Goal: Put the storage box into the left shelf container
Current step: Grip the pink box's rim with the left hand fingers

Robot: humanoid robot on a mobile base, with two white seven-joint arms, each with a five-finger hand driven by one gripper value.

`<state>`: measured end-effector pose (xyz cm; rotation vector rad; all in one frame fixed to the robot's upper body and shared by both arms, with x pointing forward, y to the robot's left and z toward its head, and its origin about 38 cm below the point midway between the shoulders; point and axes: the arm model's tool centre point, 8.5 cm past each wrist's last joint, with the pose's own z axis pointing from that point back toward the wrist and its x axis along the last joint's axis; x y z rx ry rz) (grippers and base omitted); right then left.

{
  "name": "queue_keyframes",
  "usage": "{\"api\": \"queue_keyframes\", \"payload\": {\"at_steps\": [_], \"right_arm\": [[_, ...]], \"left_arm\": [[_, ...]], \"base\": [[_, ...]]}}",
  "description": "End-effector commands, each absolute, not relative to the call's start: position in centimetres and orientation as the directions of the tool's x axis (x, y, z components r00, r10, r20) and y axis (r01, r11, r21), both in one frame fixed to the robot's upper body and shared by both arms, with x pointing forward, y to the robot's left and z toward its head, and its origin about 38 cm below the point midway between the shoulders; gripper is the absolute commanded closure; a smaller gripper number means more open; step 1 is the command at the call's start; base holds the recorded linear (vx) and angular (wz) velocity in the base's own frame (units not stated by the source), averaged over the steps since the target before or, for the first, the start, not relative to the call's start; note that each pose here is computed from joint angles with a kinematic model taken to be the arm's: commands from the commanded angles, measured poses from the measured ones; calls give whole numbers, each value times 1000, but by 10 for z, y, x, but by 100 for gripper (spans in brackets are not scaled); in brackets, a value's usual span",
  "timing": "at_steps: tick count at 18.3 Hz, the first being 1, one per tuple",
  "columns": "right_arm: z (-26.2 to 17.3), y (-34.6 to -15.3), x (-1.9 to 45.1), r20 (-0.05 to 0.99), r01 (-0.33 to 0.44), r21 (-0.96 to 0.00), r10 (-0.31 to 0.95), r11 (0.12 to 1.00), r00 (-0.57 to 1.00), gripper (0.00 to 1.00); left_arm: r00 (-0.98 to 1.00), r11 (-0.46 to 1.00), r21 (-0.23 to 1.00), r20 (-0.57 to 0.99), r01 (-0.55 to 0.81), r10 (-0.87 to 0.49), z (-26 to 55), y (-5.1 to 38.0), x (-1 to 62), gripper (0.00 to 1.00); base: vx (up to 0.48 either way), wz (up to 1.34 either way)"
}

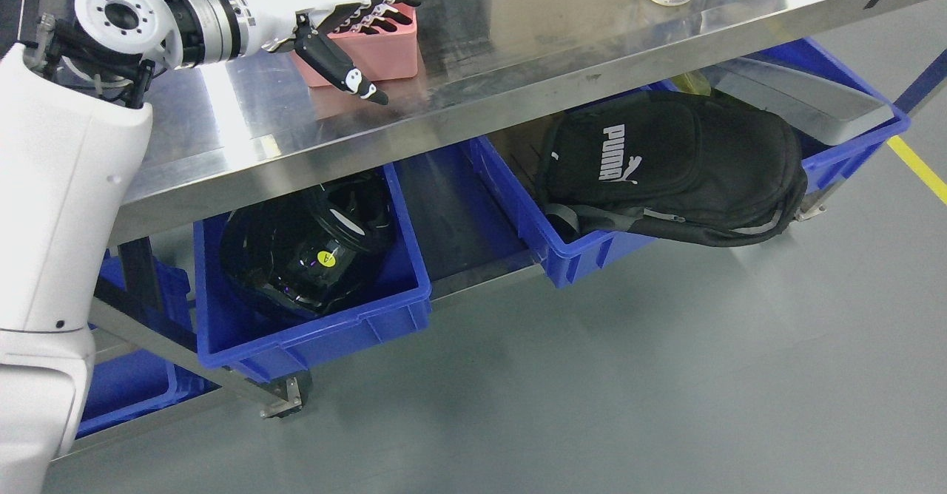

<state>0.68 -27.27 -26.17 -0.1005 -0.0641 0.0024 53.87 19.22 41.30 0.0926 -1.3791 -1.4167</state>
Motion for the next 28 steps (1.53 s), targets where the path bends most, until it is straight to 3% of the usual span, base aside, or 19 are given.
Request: {"api": "queue_keyframes", "payload": {"at_steps": [1, 11, 17, 24, 28], "right_arm": [[-261, -284, 17, 88, 6, -118, 5, 993, 996, 0], [-261, -284, 17, 88, 6, -117, 5, 993, 996, 0], [-261, -284, 17, 88, 6, -118, 5, 993, 996, 0], [-261, -284, 17, 88, 6, -118, 5, 993, 996, 0], [-261, -284, 17, 88, 6, -117, 5, 993, 996, 0]], "left_arm": [[-430, 315, 767, 594, 559, -680, 444, 200, 537, 10], [-384, 253, 757, 554, 603, -739, 418, 231, 526, 10], [-388, 226, 743, 553, 630, -738, 414, 226, 525, 10], [-342, 225, 717, 553, 659, -760, 392, 211, 540, 20], [-345, 241, 691, 593, 681, -727, 386, 192, 545, 37]], "base": [[1, -42], [0, -4], [0, 0], [0, 0], [0, 0]]}}
